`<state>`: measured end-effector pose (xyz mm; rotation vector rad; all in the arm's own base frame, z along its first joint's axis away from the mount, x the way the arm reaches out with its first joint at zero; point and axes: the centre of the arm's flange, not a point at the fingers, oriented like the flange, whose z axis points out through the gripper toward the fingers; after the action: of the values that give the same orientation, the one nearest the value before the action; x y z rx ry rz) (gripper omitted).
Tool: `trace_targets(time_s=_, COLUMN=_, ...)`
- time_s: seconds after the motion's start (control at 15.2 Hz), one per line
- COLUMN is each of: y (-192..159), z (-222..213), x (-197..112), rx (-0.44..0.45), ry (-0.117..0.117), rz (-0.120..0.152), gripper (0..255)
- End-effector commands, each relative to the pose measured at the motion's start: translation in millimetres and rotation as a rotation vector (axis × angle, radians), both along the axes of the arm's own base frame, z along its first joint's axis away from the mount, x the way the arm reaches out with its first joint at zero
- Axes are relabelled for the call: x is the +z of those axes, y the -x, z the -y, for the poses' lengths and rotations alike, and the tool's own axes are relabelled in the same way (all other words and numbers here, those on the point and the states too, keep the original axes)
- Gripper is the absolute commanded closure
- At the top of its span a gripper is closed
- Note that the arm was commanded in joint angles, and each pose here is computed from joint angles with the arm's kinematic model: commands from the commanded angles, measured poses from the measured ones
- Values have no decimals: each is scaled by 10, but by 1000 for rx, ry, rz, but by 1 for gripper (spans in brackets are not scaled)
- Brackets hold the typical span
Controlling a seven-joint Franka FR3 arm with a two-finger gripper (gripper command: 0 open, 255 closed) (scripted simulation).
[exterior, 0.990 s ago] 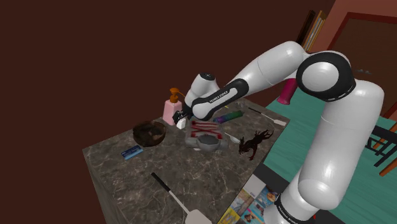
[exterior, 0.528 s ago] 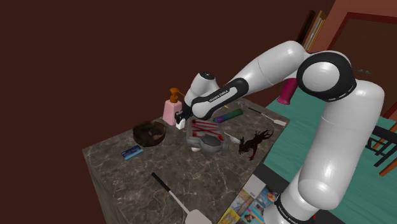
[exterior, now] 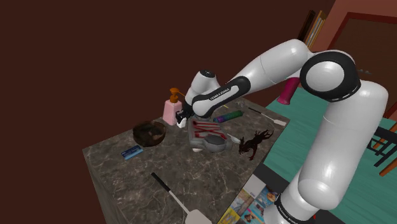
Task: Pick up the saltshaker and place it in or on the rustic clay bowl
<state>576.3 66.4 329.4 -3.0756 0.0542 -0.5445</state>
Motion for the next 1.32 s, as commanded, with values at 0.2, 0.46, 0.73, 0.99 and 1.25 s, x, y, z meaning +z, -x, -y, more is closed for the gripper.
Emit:
trace_targets(time_s=0.2, y=5, z=3, x=259, rx=0, ry=0, rz=-2, gripper=255)
trace_targets(time_s=0.46, y=5, z=3, x=470, rx=0, ry=0, rz=-2, gripper=255)
trace_targets(time_s=0.73, y=5, z=3, x=681, rx=0, ry=0, rz=-2, gripper=255)
trace_targets(time_s=0.99, y=5, z=3, x=892, rx=0, ry=0, rz=-2, gripper=255)
trace_targets(time_s=1.25, y=5, z=3, x=1103, rx=0, ry=0, rz=-2, gripper=255)
